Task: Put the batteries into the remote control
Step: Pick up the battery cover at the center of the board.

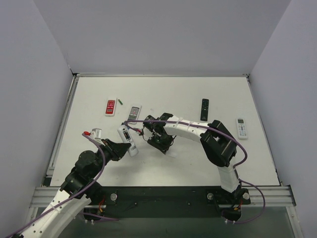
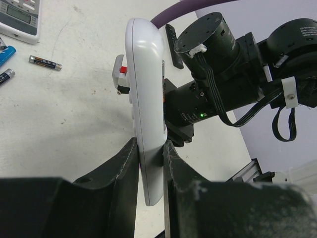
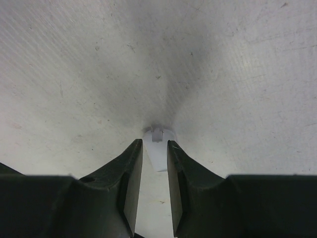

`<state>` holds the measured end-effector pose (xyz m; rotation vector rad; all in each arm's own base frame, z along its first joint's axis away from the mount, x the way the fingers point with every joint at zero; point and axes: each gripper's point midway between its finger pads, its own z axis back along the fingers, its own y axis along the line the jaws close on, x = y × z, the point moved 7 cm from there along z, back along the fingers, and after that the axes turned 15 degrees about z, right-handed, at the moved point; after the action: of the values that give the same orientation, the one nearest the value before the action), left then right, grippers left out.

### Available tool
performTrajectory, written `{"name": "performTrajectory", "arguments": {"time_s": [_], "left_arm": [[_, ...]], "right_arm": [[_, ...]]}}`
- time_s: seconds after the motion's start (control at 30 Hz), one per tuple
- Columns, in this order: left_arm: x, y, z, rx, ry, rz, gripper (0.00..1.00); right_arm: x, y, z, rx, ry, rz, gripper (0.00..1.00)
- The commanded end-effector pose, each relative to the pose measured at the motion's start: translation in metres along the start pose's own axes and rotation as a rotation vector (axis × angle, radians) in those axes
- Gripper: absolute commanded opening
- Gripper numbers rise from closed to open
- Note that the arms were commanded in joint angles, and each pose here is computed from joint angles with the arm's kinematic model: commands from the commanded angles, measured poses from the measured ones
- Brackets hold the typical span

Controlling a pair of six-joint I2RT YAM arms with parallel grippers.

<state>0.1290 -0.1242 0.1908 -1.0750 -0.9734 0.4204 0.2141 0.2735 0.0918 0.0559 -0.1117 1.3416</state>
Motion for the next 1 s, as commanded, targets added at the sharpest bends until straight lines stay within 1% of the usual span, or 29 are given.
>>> {"name": "performTrajectory", "arguments": {"time_s": [0.0, 0.07, 0.23, 0.3, 0.37, 0.5, 0.53, 0.63, 0.67, 0.73, 0.8, 0.83, 0.9, 0.93, 0.97], "left_arm": [[0.006, -0.016, 0.001, -0.084, -0.021, -0.017, 0.00], [0.006, -0.016, 0.001, -0.083, -0.018, -0.016, 0.00], [0.006, -0.016, 0.001, -0.083, -0.018, -0.018, 0.00], [0.006, -0.015, 0.001, -0.082, -0.016, -0.018, 0.00], [0.005, -0.015, 0.000, -0.083, -0.012, -0.016, 0.00], [0.003, -0.013, -0.003, -0.087, -0.005, -0.015, 0.00], [-0.001, -0.012, -0.004, -0.091, 0.020, -0.016, 0.00], [-0.006, -0.012, -0.010, -0.111, 0.050, -0.008, 0.00], [-0.010, -0.006, -0.013, -0.093, 0.068, -0.005, 0.00], [-0.013, -0.008, -0.019, -0.123, 0.095, 0.004, 0.00], [-0.020, -0.002, -0.024, -0.120, 0.131, 0.012, 0.00], [-0.025, 0.000, -0.029, -0.115, 0.163, 0.024, 0.00], [-0.032, 0.008, -0.035, -0.091, 0.200, 0.033, 0.00], [-0.039, 0.014, -0.041, -0.072, 0.242, 0.042, 0.00], [-0.042, 0.016, -0.044, -0.067, 0.262, 0.049, 0.00]], "right_arm": [[-0.005, 0.002, 0.002, -0.011, 0.071, 0.032, 0.22], [-0.005, 0.002, 0.000, -0.009, 0.080, 0.033, 0.22], [-0.006, 0.003, -0.005, -0.002, 0.091, 0.036, 0.15], [-0.007, 0.003, -0.005, -0.001, 0.093, 0.036, 0.09], [-0.006, 0.003, -0.002, -0.002, 0.087, 0.036, 0.00], [-0.006, 0.002, 0.009, -0.011, 0.054, 0.024, 0.00], [-0.006, 0.001, 0.012, -0.016, 0.044, 0.018, 0.00], [-0.007, -0.001, 0.035, -0.039, -0.028, -0.001, 0.00], [-0.009, -0.003, 0.038, -0.042, -0.041, -0.014, 0.00], [-0.011, -0.004, 0.054, -0.065, -0.091, -0.030, 0.00], [-0.018, -0.005, 0.059, -0.075, -0.111, -0.048, 0.00], [-0.019, -0.006, 0.069, -0.091, -0.150, -0.060, 0.00], [-0.027, -0.005, 0.072, -0.096, -0.163, -0.080, 0.00], [-0.027, -0.005, 0.080, -0.112, -0.202, -0.088, 0.00], [-0.029, -0.005, 0.081, -0.117, -0.212, -0.101, 0.00]]}}
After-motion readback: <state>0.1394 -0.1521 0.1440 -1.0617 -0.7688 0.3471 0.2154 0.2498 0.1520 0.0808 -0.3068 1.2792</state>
